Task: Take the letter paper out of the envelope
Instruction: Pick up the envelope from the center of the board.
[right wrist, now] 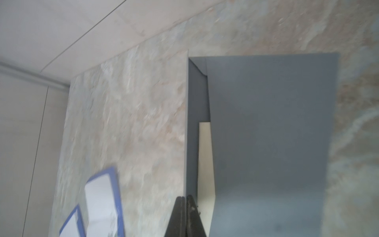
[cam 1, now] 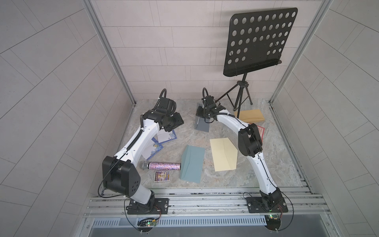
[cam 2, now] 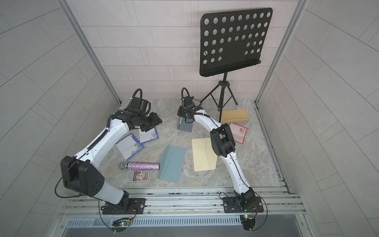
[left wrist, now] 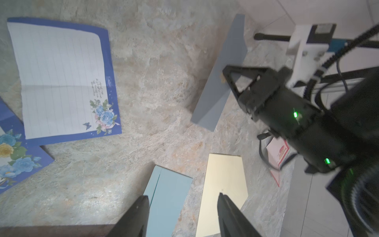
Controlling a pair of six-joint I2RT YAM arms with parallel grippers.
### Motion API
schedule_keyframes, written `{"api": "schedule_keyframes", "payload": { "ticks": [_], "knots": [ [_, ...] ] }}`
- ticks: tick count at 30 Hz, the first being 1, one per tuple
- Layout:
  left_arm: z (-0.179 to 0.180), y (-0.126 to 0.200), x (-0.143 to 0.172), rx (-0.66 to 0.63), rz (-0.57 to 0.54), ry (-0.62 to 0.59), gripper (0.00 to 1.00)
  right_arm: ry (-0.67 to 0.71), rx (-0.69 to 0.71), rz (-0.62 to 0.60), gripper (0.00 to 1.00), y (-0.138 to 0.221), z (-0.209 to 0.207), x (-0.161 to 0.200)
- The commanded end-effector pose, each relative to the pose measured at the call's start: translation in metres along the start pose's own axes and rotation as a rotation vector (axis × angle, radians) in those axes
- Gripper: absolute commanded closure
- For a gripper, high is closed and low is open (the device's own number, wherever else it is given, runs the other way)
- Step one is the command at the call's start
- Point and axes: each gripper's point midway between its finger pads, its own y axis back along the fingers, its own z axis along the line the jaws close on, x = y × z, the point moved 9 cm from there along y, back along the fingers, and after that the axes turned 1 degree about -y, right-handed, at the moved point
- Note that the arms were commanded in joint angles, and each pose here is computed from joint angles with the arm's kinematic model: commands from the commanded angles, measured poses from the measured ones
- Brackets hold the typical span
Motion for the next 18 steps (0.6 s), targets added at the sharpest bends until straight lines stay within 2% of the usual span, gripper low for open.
{"api": "schedule_keyframes", "payload": {
  "ticks": [1, 7, 13, 14, 18],
  "knots": [
    [-0.006, 0.008, -0.008, -0.033, -0.014, 0.087, 0.34, 0.170, -0.085, 0.042, 1.00, 0.063, 0.021, 0.003],
    [-0.015, 0.009, -0.009, 0.006, 0.044, 0.263, 0.30, 0.382, -0.115, 0.028, 1.00, 0.142, 0.040, 0.026],
    [-0.038, 0.037, -0.011, 0.129, 0.082, 0.351, 0.28, 0.691, -0.072, -0.011, 1.00, 0.208, 0.055, 0.066],
    [-0.042, 0.042, -0.010, 0.152, 0.097, 0.367, 0.24, 0.756, -0.063, -0.018, 1.00, 0.217, 0.059, 0.074],
    [-0.049, 0.060, 0.002, 0.211, 0.136, 0.414, 0.22, 0.949, 0.005, -0.064, 1.00, 0.246, 0.066, 0.098]
  ]
}}
